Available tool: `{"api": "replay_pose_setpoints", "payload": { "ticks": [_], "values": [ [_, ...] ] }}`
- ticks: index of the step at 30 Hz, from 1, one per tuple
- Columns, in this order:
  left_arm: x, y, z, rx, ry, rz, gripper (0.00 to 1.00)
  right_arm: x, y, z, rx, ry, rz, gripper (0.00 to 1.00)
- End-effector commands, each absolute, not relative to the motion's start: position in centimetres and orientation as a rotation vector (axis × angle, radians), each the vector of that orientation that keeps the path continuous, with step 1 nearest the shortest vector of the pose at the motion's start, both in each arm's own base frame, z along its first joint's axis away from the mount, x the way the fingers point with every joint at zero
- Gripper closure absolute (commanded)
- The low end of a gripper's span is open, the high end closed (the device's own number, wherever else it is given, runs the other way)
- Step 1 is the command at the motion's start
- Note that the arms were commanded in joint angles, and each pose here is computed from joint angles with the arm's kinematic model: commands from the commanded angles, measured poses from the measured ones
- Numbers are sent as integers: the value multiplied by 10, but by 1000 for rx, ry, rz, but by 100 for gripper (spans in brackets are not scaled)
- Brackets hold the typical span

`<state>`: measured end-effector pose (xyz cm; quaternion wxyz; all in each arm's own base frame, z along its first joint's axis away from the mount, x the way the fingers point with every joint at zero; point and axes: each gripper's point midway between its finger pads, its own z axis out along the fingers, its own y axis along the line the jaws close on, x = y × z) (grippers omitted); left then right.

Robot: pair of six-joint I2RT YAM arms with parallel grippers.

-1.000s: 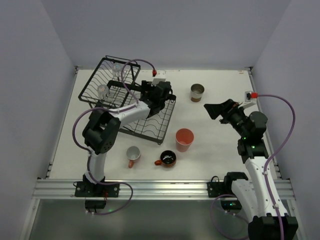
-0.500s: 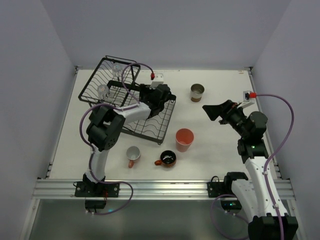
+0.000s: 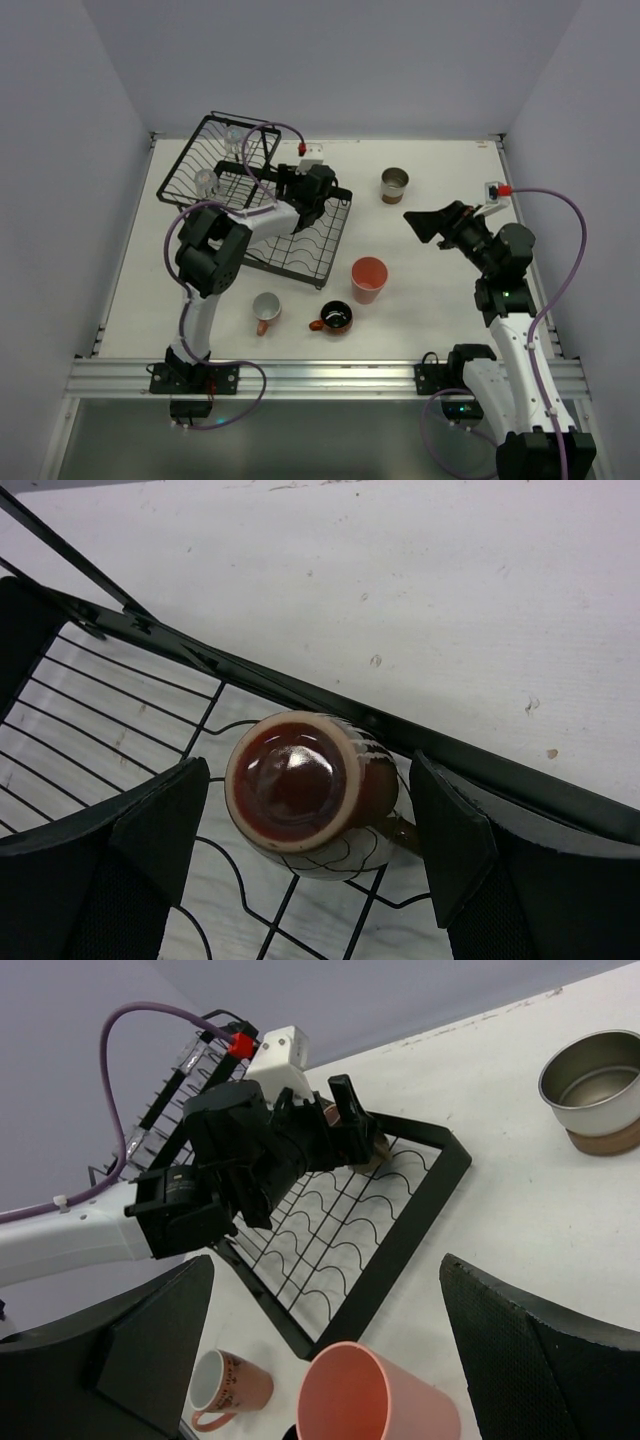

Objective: Unload the cups from the dish rack

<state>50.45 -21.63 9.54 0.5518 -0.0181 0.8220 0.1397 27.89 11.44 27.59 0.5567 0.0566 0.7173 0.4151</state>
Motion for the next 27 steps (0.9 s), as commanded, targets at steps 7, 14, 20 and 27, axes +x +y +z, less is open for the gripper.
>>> {"api": "replay_pose_setpoints", "payload": {
  "ticks": [7, 14, 20, 27],
  "values": [
    [528, -229, 122, -52, 1862, 253, 24, 272, 122, 277, 84, 1665, 1022, 3],
    [526, -227, 125, -36, 1858, 258, 49, 271, 123, 278, 89, 1663, 1037, 3],
    [514, -228, 161, -50, 1813, 165, 60, 267, 134, 275, 71, 1675, 1085, 3],
    [493, -239, 195, -27, 1756, 103, 65, 270, 147, 269, 74, 1693, 1132, 3]
  ]
}}
